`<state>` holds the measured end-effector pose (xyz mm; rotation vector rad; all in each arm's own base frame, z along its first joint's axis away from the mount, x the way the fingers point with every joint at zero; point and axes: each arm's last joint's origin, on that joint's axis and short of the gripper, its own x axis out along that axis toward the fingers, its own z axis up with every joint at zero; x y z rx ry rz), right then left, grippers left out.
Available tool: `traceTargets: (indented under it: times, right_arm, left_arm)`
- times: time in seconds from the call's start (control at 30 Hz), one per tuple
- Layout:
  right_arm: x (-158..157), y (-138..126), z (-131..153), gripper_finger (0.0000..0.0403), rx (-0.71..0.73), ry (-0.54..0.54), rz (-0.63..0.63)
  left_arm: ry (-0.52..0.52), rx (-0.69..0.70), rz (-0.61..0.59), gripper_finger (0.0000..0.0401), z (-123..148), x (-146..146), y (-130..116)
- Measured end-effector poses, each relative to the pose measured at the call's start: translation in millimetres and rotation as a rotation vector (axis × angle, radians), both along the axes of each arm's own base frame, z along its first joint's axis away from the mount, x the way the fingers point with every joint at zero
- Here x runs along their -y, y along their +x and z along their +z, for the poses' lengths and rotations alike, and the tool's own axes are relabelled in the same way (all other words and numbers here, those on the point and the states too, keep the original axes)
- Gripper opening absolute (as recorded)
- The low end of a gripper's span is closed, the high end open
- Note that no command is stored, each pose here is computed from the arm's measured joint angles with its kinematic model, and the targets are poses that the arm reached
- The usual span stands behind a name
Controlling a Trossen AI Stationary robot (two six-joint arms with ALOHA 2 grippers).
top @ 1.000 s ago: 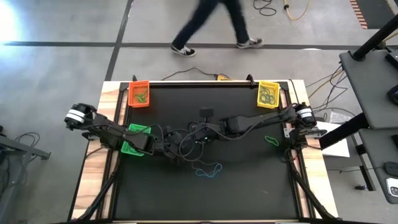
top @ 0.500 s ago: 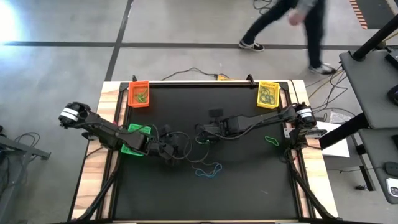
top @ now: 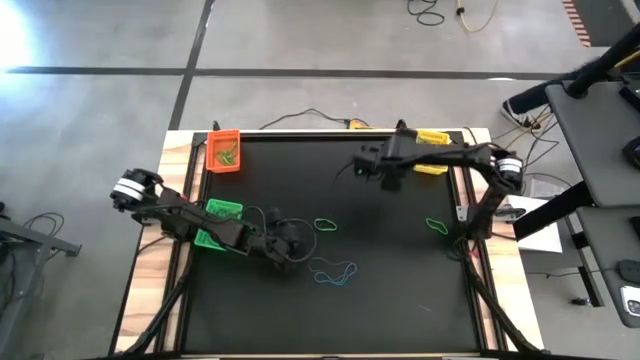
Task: Sort rubber bands into baskets
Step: Put the center blue rubber band into the yellow bin
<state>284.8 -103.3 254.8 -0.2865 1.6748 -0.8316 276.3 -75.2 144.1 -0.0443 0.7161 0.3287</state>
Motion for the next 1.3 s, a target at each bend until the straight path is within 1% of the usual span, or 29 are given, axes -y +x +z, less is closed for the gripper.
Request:
traceTargets:
  times: [0.07,0.13,0.23,0.3,0.4,0.43,0.53,0.63,0.77,0.83,0.87,0.93,1.07,1.23,1.3]
  right_arm:
    - [18,-13,-2,0.0009,-0.007,0.004,-0.065]
    - [35,-24,-2,0.0009,-0.013,0.007,-0.124]
    - [61,-41,-1,0.0009,-0.010,0.015,-0.226]
    - [77,-51,0,0.0009,0.038,0.057,-0.321]
    - [98,-67,1,0.0009,0.160,0.154,-0.502]
    - [103,-72,2,0.0009,0.184,0.160,-0.549]
    - [120,-87,10,0.0009,0.209,0.123,-0.635]
    - [132,-95,29,0.0009,0.249,0.089,-0.692]
    - [138,-99,56,0.0009,0.319,0.046,-0.713]
    - [139,-101,63,0.0009,0.339,0.049,-0.729]
    - [139,-102,65,0.0009,0.345,0.069,-0.744]
    - [141,-105,64,0.0009,0.351,0.110,-0.782]
    - [140,-108,59,0.0009,0.337,0.116,-0.838]
    - [139,-110,45,0.0009,0.335,0.175,-0.875]
    - [140,-110,39,0.0009,0.340,0.167,-0.903]
  left_arm:
    - [-0.022,0.020,-0.031,0.0062,-2,3,4]
    - [-0.021,0.017,-0.063,0.0062,-6,5,6]
    - [0.018,0.032,-0.111,0.0062,-9,7,10]
    - [0.040,0.067,-0.129,0.0062,-6,6,14]
    - [0.064,0.115,-0.148,0.0062,-2,6,18]
    - [0.073,0.131,-0.156,0.0062,-1,6,19]
    - [0.122,0.142,-0.195,0.0062,2,6,21]
    - [0.155,0.139,-0.219,0.0062,2,6,21]
    - [0.162,0.134,-0.223,0.0062,1,6,22]
    - [0.164,0.124,-0.224,0.0062,-1,6,22]
    - [0.166,0.120,-0.226,0.0061,-2,6,22]
    - [0.173,0.109,-0.226,0.0061,-3,5,22]
    - [0.186,0.109,-0.221,0.0061,-3,4,22]
    - [0.183,0.121,-0.217,0.0061,-2,4,23]
    - [0.183,0.121,-0.217,0.0061,-2,4,23]
